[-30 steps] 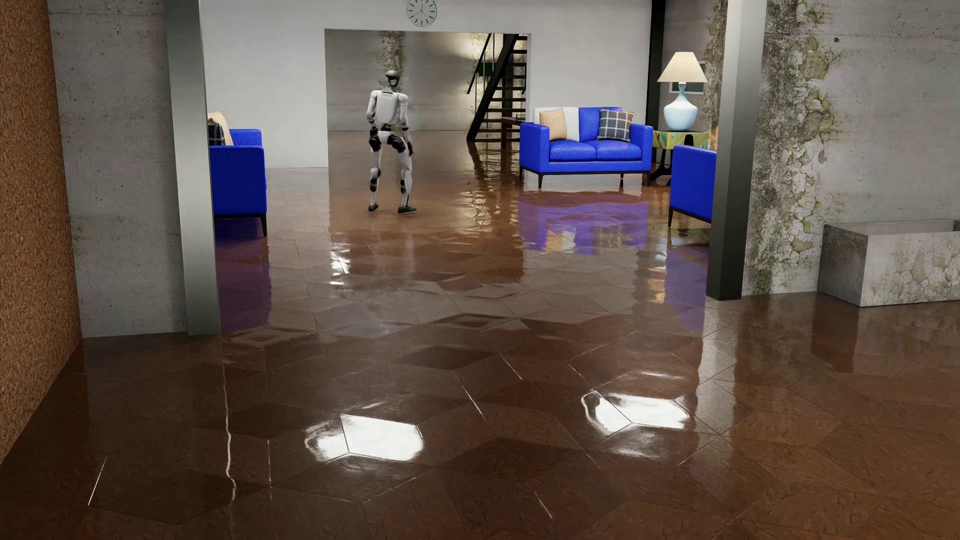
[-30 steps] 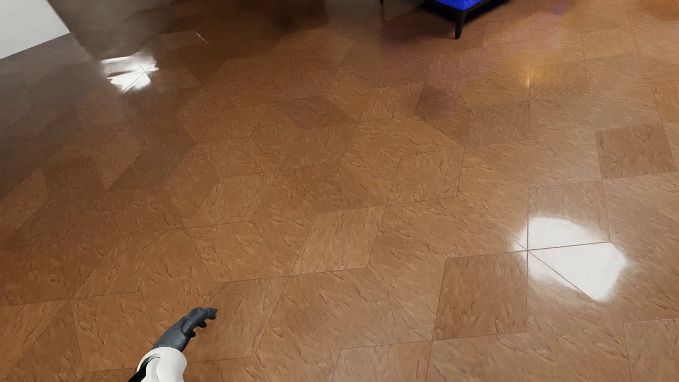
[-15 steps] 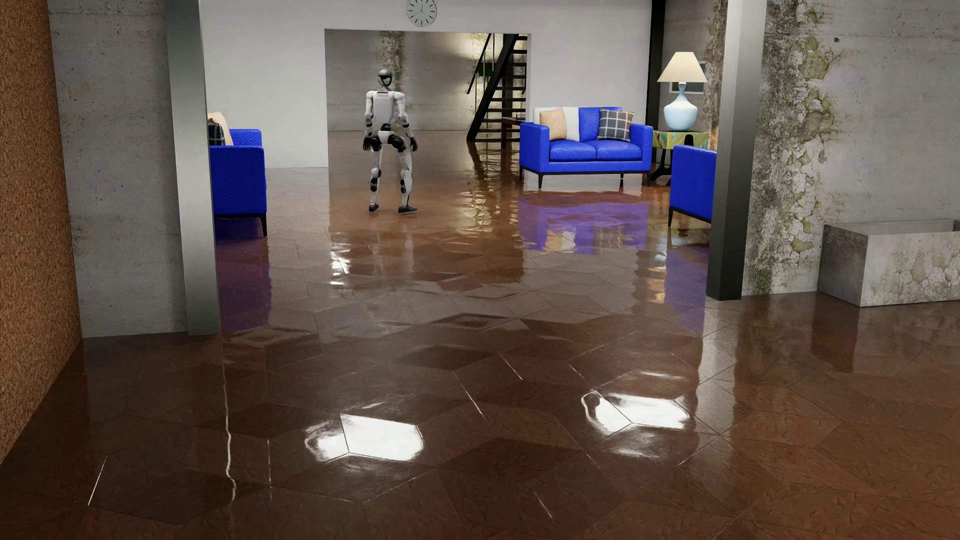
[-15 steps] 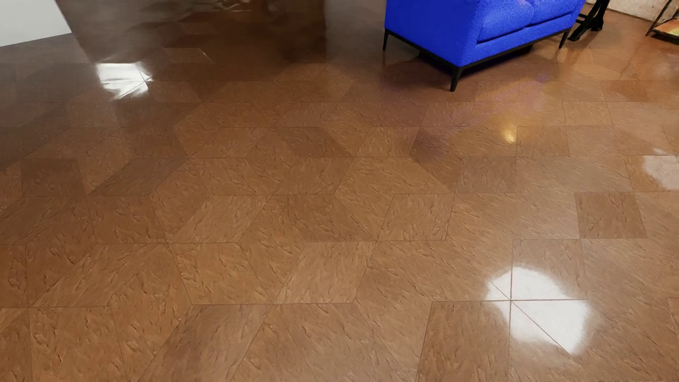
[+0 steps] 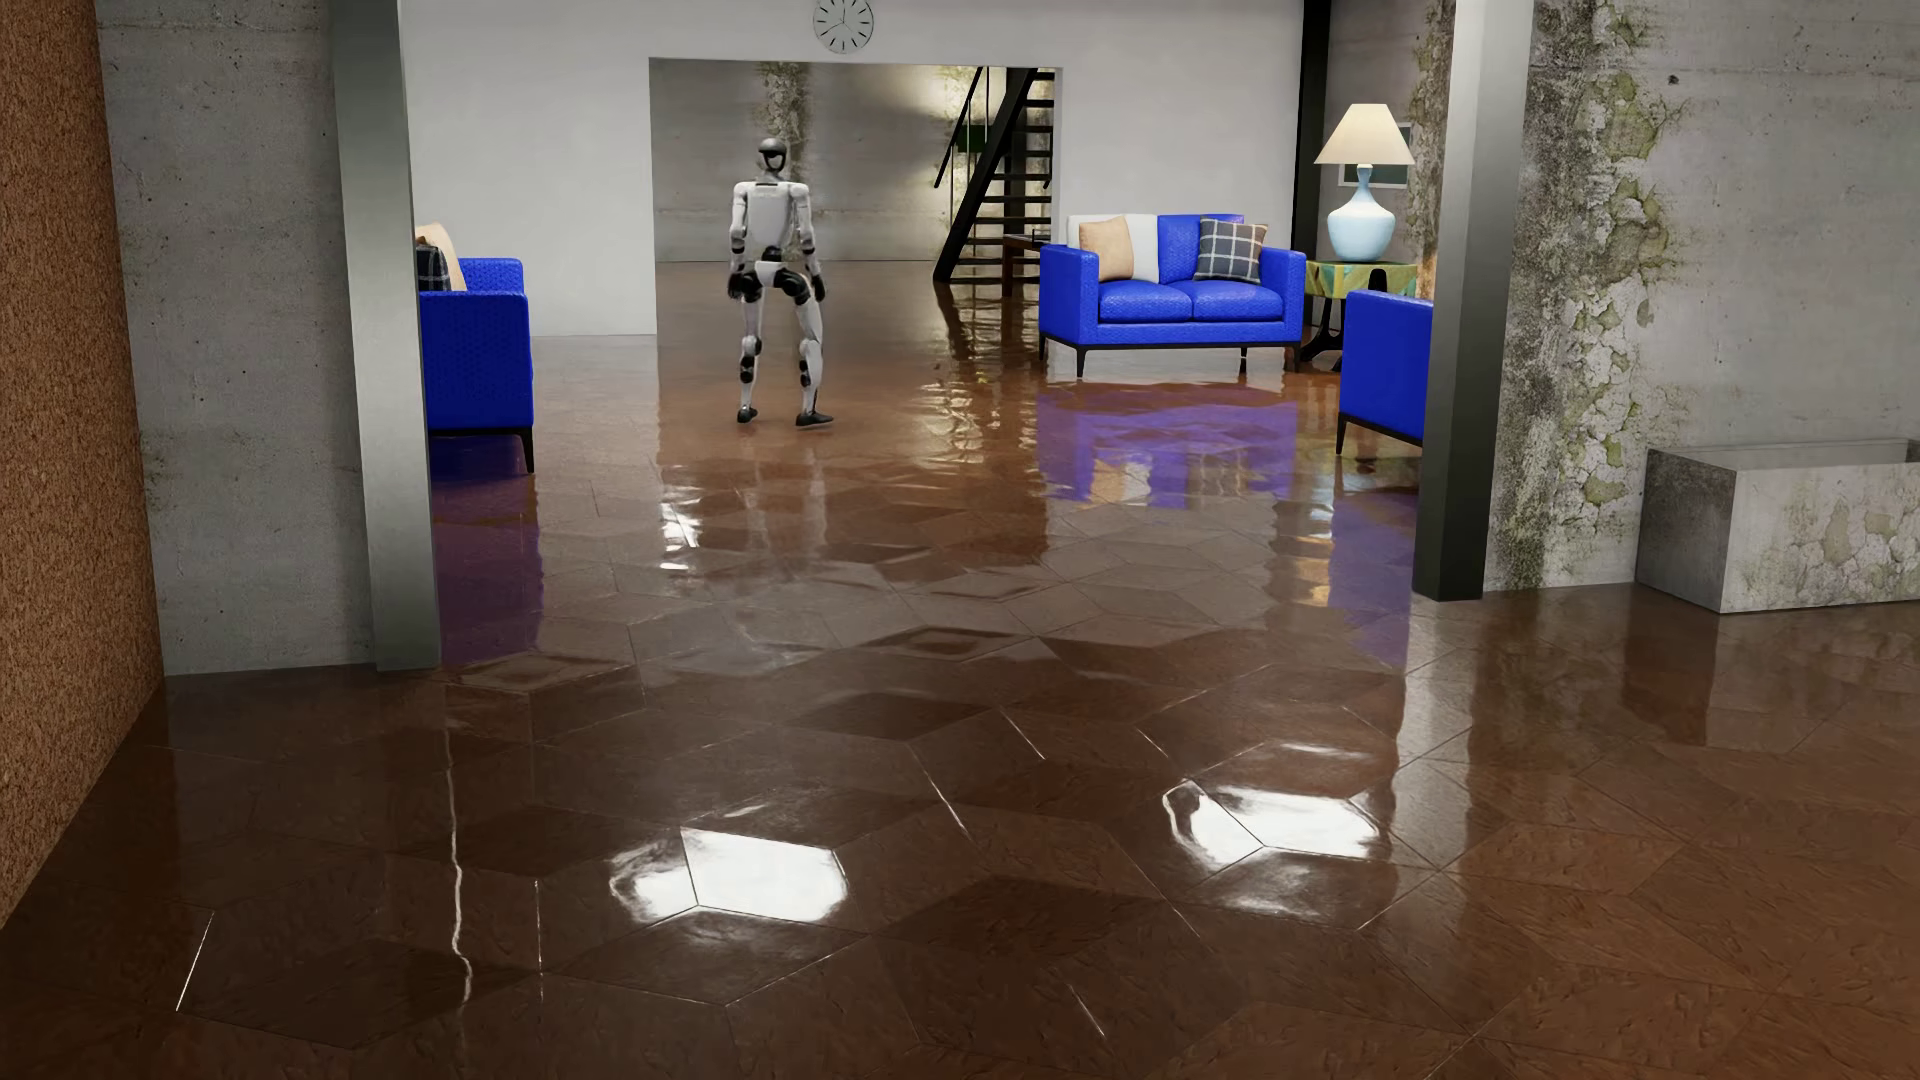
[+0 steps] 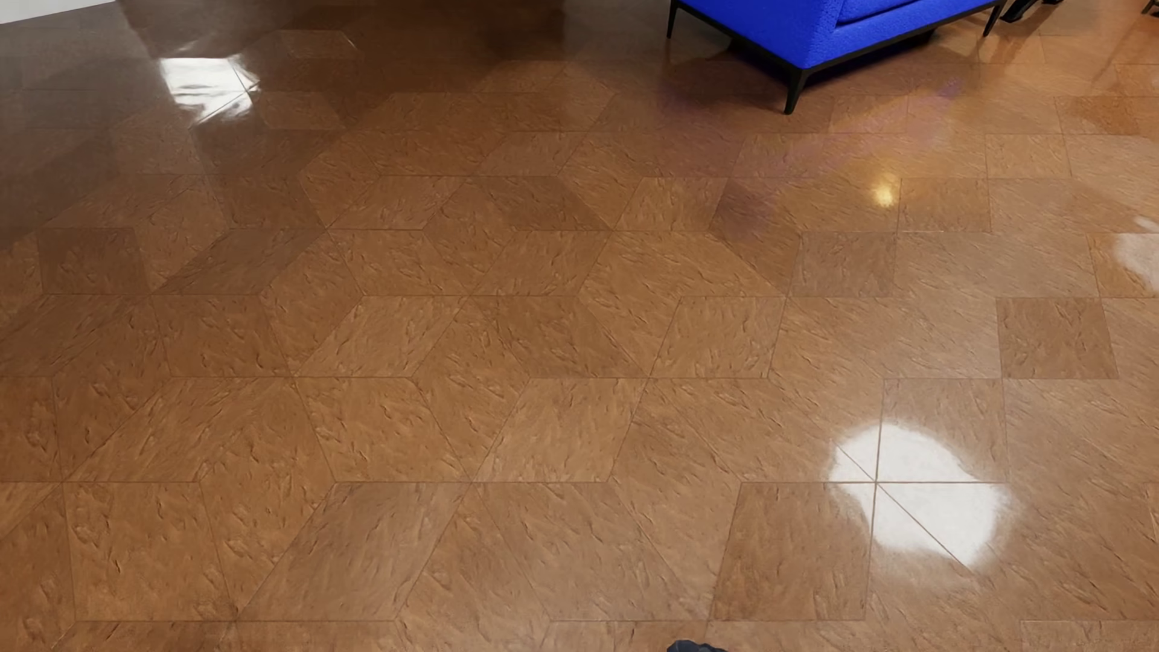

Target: Do a 180

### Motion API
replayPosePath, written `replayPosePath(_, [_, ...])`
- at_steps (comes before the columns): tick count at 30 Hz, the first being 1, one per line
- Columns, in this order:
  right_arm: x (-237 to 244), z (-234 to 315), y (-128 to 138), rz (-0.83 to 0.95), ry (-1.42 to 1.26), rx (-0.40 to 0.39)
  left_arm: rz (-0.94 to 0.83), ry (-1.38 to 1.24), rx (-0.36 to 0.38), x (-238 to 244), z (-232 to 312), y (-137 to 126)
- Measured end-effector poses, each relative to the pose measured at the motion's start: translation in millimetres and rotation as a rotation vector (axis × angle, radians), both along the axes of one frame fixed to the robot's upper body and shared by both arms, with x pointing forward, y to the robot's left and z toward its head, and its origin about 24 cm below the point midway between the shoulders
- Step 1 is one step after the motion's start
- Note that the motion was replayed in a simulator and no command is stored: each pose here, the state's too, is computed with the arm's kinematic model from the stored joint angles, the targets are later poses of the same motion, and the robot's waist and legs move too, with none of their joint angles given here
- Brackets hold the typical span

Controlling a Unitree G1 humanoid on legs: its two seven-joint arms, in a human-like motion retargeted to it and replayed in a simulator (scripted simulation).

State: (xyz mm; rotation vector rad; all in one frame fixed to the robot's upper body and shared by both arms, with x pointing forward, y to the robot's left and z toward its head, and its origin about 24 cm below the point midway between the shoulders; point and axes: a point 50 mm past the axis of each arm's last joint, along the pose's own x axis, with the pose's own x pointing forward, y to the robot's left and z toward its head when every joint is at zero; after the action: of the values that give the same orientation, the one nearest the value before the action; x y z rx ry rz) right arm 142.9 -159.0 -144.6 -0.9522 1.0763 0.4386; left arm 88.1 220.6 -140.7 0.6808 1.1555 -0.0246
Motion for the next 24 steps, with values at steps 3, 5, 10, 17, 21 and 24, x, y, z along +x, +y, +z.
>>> replayPosePath(3, [-33.0,-12.7,-17.9,-0.040,0.153,-0.055,-0.040,-0.091,0.013,19.1,9.0,1.4])
replayPosePath(5, [-50.5,-15.9,-32.5,-0.074,0.204,-0.092,-0.057,-0.130,0.011,27.2,12.2,-0.5])
replayPosePath(10, [-61.1,-12.5,-58.6,-0.145,0.192,-0.141,-0.045,-0.090,-0.011,17.8,5.6,-7.4])
replayPosePath(17, [14.8,10.5,-37.1,0.002,-0.056,-0.117,0.025,0.164,-0.038,-42.7,-14.9,-12.1])
replayPosePath(21, [32.0,20.8,9.1,0.102,-0.189,0.015,-0.034,0.246,0.017,-47.4,-15.9,5.3])
replayPosePath(24, [29.0,19.9,25.0,0.258,-0.159,0.022,-0.023,0.137,0.062,-22.2,-6.7,19.2])
